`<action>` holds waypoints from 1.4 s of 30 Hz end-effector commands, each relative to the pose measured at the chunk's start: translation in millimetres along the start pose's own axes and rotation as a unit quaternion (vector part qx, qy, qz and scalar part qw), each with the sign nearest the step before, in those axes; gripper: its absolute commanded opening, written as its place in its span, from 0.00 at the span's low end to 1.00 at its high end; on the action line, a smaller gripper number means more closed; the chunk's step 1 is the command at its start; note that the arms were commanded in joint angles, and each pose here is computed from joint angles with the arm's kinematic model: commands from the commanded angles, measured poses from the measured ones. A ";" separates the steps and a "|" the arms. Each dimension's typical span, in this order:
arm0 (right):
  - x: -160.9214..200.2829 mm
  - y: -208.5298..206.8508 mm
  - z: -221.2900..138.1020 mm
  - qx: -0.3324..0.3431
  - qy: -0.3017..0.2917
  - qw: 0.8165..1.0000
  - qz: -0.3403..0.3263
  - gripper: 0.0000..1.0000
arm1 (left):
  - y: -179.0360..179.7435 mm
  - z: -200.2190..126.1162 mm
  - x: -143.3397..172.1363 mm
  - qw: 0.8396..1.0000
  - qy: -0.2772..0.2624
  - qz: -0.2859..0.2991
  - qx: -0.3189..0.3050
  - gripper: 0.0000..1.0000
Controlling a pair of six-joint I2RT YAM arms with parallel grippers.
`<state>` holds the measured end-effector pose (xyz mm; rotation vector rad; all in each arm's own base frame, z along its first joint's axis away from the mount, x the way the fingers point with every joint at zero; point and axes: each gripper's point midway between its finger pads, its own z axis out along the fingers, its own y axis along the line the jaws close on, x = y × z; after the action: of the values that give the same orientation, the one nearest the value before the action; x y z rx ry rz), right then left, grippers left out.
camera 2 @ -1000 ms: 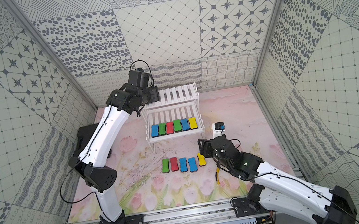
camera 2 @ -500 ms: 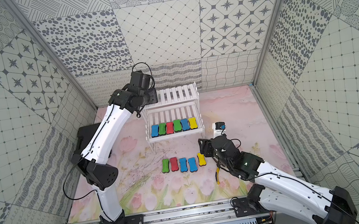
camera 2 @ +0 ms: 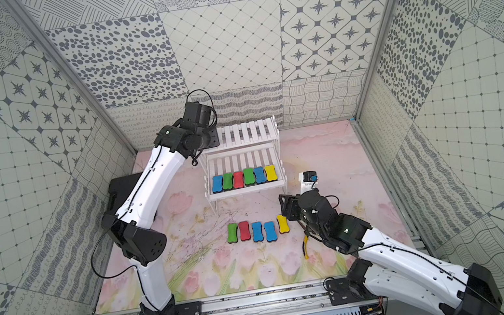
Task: Remove the whiteboard erasers from the shelf
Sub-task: Pick up the whiteboard eraser from the shelf, then place the whiteboard eraser at the center of the board.
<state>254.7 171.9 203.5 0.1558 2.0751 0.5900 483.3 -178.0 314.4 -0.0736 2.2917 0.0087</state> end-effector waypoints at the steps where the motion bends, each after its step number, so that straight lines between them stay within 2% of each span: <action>1: -11.4 3.3 -4.2 -0.008 -0.020 1.000 0.007 0.69 | 1.1 -0.4 2.2 1.000 0.007 0.001 0.003 0.36; 6: -12.4 2.8 -5.6 -0.007 -0.022 1.000 0.007 0.68 | 2.2 -23.4 -5.2 1.000 -0.007 -0.018 0.023 0.30; 11: -13.4 3.2 -6.1 -0.008 -0.023 1.000 0.009 0.69 | 1.2 -68.7 2.6 0.997 -0.042 -0.031 0.054 0.29; 16: -11.2 1.6 -5.7 -0.007 -0.021 1.000 0.013 0.68 | 13.4 -112.2 49.8 0.994 -0.072 -0.041 0.074 0.30; 19: -8.2 0.8 -4.7 -0.008 -0.017 1.000 0.016 0.68 | 23.7 -117.5 97.8 0.996 -0.067 -0.027 0.058 0.30; 23: -6.3 0.9 -3.8 -0.009 -0.013 1.000 0.017 0.69 | 41.6 -112.2 169.5 0.998 -0.031 -0.032 0.043 0.29; 25: -5.5 0.0 -2.8 -0.007 -0.013 1.000 0.018 0.68 | 43.7 -104.1 203.0 0.997 -0.007 -0.048 0.056 0.29; 32: -3.9 -1.3 -1.1 -0.004 -0.012 1.000 0.018 0.68 | 36.6 -51.8 315.4 0.990 0.098 -0.073 0.074 0.29; 37: -4.0 -1.2 -1.1 -0.004 -0.012 1.000 0.020 0.68 | 24.3 -21.9 343.6 0.987 0.131 -0.055 0.070 0.28; 42: -5.3 1.1 -2.5 -0.010 -0.012 1.000 0.021 0.68 | 24.6 -0.1 353.3 0.986 0.149 -0.052 0.057 0.27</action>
<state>254.0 169.9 204.9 0.1866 2.0727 0.6081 228.0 -147.1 54.6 -0.0607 2.6238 -0.0411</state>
